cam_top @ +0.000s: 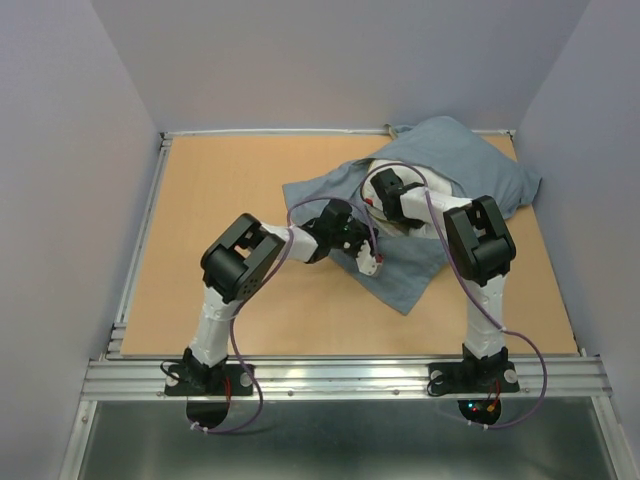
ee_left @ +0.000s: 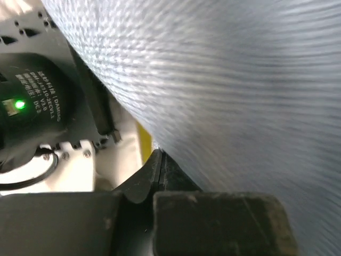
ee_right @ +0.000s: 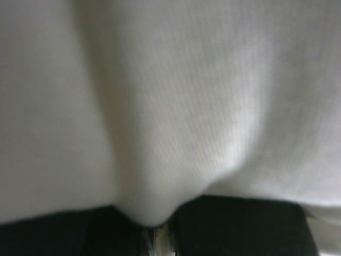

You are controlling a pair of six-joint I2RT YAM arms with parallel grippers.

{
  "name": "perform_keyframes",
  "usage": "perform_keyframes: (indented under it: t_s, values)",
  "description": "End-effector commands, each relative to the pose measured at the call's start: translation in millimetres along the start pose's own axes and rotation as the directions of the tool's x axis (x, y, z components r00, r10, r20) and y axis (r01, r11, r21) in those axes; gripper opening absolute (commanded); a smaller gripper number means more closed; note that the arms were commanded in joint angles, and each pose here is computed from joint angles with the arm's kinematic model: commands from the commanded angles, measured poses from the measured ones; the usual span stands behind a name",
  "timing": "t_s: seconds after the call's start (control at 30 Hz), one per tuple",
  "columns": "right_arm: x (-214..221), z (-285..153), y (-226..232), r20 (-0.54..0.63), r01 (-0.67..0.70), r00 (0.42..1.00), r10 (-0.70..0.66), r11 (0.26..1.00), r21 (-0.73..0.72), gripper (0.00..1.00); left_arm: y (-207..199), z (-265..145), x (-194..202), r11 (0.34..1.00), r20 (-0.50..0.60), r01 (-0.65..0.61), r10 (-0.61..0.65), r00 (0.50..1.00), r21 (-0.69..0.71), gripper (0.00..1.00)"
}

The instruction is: Put the pillow into the pillowcase

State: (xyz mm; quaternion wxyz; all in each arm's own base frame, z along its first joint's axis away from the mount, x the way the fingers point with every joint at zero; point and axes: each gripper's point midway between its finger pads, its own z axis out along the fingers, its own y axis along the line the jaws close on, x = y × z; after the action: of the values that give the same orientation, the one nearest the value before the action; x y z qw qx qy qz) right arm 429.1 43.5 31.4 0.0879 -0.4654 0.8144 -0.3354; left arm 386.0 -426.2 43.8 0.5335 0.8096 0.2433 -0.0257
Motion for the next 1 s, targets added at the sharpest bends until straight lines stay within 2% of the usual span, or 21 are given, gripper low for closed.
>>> perform_keyframes:
  t_s: [0.0,0.03,0.1,0.13,0.27,0.4,0.53,0.67,0.7,0.8,0.97]
  values:
    - [53.9,16.6,118.5,-0.108,0.135,0.973,-0.204,0.882,-0.451,0.01,34.6,-48.4,-56.4,0.999,0.110,-0.043,0.044,0.993,-0.010,0.00]
    - [54.1,16.8,119.1,-0.111,0.131,0.973,-0.201,0.883,-0.452,0.01,57.4,-69.5,-72.3,0.997,0.123,-0.061,0.066,0.990,-0.050,0.00]
    - [52.3,16.6,117.9,-0.110,0.123,0.975,-0.192,0.885,-0.449,0.01,46.8,-88.4,-85.5,1.000,0.146,-0.027,0.026,0.989,0.004,0.00]
    - [52.3,16.3,117.3,-0.112,0.120,0.976,-0.188,0.887,-0.446,0.01,61.6,-105.9,-96.2,0.999,0.152,-0.041,0.044,0.987,-0.023,0.00]
    - [53.4,11.9,114.3,-0.107,0.117,0.978,-0.182,0.889,-0.442,0.01,64.9,-138.2,-104.7,0.998,0.138,-0.045,0.049,0.989,-0.032,0.00]
    - [51.3,-4.0,109.1,-0.071,0.107,0.985,-0.158,0.877,-0.469,0.01,73.9,-148.1,-96.5,0.998,0.095,-0.034,0.038,0.995,-0.047,0.00]
    - [30.7,-54.6,95.3,0.028,0.062,0.998,-0.057,0.804,-0.592,0.03,90.7,-150.1,-77.7,0.997,0.053,0.018,-0.015,0.998,-0.075,0.00]
    - [26.2,-75.4,92.9,0.036,0.055,0.998,-0.042,0.751,-0.658,0.04,96.6,-147.3,-78.6,0.997,0.077,0.008,-0.002,0.997,-0.076,0.00]
    - [26.8,-76.7,96.4,0.031,0.055,0.998,-0.046,0.737,-0.674,0.06,97.1,-147.2,-80.0,0.997,0.085,0.008,-0.002,0.996,-0.076,0.07]
    - [27.0,-86.6,111.1,0.049,0.073,0.997,-0.055,0.666,-0.742,0.15,93.4,-143.3,-79.2,0.998,0.091,0.032,-0.026,0.995,-0.060,0.35]
    - [29.6,-85.8,114.1,0.049,0.073,0.997,-0.055,0.667,-0.741,0.14,84.1,-142.1,-75.5,0.998,0.077,0.049,-0.046,0.996,-0.042,0.46]
